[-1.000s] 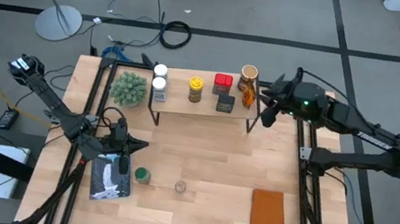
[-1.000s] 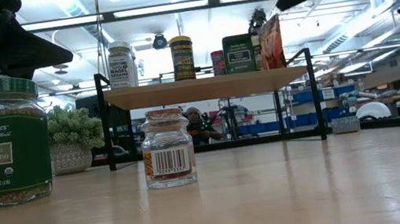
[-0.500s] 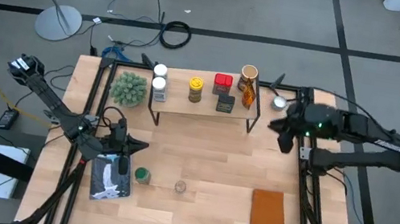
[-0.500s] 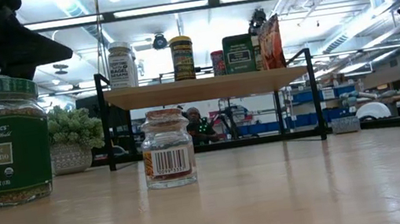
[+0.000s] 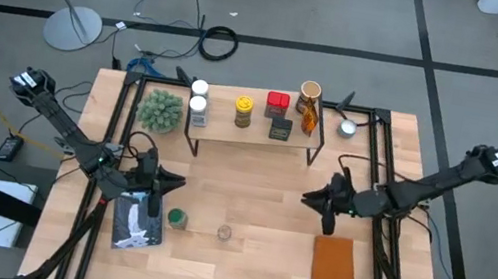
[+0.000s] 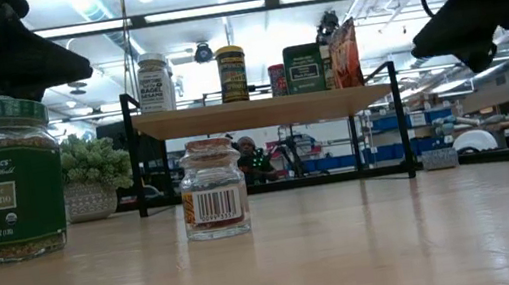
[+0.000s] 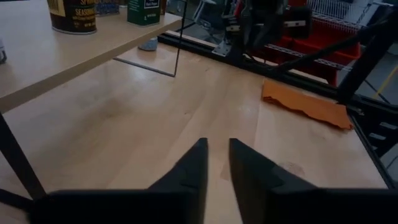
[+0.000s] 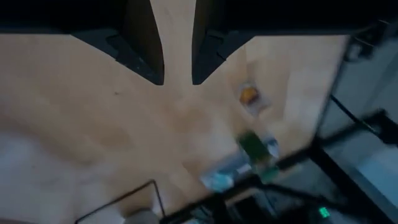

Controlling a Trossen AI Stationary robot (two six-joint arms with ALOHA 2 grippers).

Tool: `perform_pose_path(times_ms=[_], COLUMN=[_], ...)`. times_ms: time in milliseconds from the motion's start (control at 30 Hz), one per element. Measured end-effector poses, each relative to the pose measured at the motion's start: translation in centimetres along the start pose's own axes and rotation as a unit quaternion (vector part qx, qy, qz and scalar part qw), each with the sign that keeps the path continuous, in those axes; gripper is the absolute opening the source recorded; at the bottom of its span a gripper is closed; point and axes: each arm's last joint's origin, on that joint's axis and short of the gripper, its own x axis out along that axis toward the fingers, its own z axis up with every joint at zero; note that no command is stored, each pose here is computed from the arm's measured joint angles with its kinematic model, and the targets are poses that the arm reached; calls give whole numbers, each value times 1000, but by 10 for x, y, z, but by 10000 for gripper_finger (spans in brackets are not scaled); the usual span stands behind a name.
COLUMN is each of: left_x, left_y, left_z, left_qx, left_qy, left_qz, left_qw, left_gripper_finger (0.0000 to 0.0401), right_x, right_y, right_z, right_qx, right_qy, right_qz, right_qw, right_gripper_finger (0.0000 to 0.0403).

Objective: Shelf spices
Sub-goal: Put the green seasoning bottle on the shelf

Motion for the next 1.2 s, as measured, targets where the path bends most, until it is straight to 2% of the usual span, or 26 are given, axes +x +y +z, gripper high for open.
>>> perform_pose_path(times_ms=[100, 233, 367, 500, 600, 767, 900, 1033, 1200], left_x=[0, 0, 0, 0, -2, -8, -9, -7, -8], left_y=[0, 0, 0, -5, -13, -24, -44, -59, -65], left_z=[0, -1, 0, 1, 7, 30, 49, 41, 15], left_qx=[2, 4, -4, -22, -19, -3, 16, 26, 36], left_qy=[1, 2, 2, 26, 79, 212, 259, 328, 391], left_qz=[1, 2, 0, -64, -113, -69, -73, -77, -38], left_qw=[1000, 1000, 1000, 997, 990, 975, 963, 941, 919], left_gripper_finger=[109, 162, 188, 190, 186, 175, 173, 173, 173], right_x=[5, 12, 19, 25, 28, 32, 34, 34, 34], right_y=[0, 4, 6, 7, 6, 5, 4, 4, 4], right_z=[-6, -11, -14, -18, -22, -27, -30, -31, -31], right_qx=[25, 16, 9, 3, -2, -10, -11, -12, -12], right_qy=[-16, -20, -18, -10, -2, 11, 18, 20, 20], right_qz=[-2, -18, -29, -34, -40, -51, -56, -58, -58], right_qw=[1000, 1000, 999, 999, 999, 999, 998, 998, 998], right_gripper_finger=[82, 82, 82, 82, 82, 82, 82, 82, 82])
